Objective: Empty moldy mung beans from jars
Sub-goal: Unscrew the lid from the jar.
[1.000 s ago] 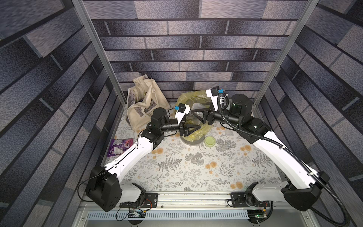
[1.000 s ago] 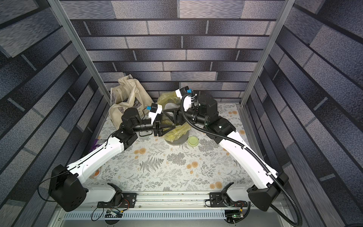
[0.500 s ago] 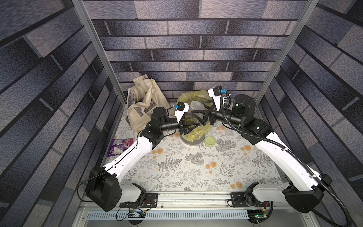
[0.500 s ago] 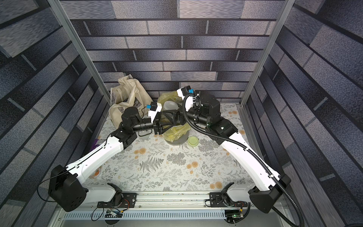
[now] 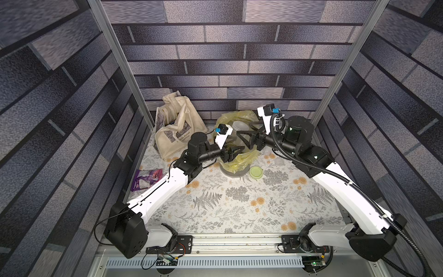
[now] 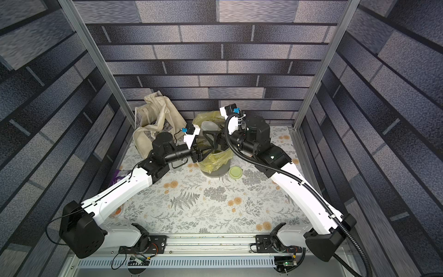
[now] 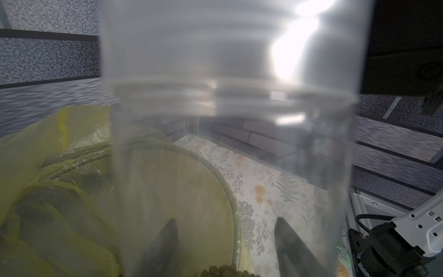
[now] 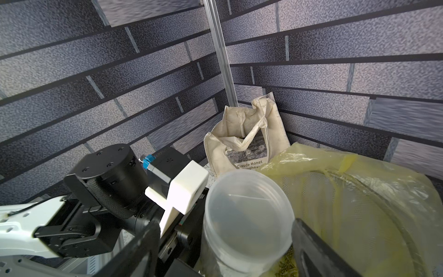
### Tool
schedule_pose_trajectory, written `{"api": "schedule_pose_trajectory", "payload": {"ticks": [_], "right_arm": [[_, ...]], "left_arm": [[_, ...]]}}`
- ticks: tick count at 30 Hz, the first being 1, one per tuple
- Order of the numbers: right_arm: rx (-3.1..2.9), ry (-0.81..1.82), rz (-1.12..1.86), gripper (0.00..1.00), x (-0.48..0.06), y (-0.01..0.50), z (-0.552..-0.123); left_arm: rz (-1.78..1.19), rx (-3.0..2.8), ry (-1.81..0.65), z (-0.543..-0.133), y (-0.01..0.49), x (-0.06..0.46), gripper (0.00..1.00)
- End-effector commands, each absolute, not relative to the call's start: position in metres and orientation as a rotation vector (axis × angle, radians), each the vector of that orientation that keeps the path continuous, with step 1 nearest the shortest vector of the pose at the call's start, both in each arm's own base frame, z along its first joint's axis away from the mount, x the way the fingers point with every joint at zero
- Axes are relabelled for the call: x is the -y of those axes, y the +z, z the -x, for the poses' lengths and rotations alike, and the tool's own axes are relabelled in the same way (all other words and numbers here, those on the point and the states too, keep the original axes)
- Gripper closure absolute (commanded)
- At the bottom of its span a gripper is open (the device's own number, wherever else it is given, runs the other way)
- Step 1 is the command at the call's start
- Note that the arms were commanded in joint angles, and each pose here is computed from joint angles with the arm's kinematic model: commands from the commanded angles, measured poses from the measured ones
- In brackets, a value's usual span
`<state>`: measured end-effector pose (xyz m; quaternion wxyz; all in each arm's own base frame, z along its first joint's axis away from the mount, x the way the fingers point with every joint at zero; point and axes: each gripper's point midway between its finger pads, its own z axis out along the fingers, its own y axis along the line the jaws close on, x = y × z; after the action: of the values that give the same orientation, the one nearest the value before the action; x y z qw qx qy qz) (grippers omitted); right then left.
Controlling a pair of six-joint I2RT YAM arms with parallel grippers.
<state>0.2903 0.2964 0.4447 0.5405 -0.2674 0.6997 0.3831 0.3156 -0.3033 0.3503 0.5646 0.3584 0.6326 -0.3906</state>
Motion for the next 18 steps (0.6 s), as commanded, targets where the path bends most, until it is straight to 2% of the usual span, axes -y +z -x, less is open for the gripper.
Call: {"api": "schedule_pose_trajectory", "payload": {"ticks": [1, 18], "right_arm": [[-1.68, 0.911, 0.614, 0.17, -0.299, 0.4429, -0.2994], [-1.661, 0.946, 0.601, 0.26, -0.307, 0.4449, -0.3066]], "left_arm": [[-0.837, -1.414, -0.873, -0.311, 0.3739, 0.2986, 0.47], [-0.868, -1.401, -0.875, -0.3064, 0.3701, 0.3019, 0.48]]}}
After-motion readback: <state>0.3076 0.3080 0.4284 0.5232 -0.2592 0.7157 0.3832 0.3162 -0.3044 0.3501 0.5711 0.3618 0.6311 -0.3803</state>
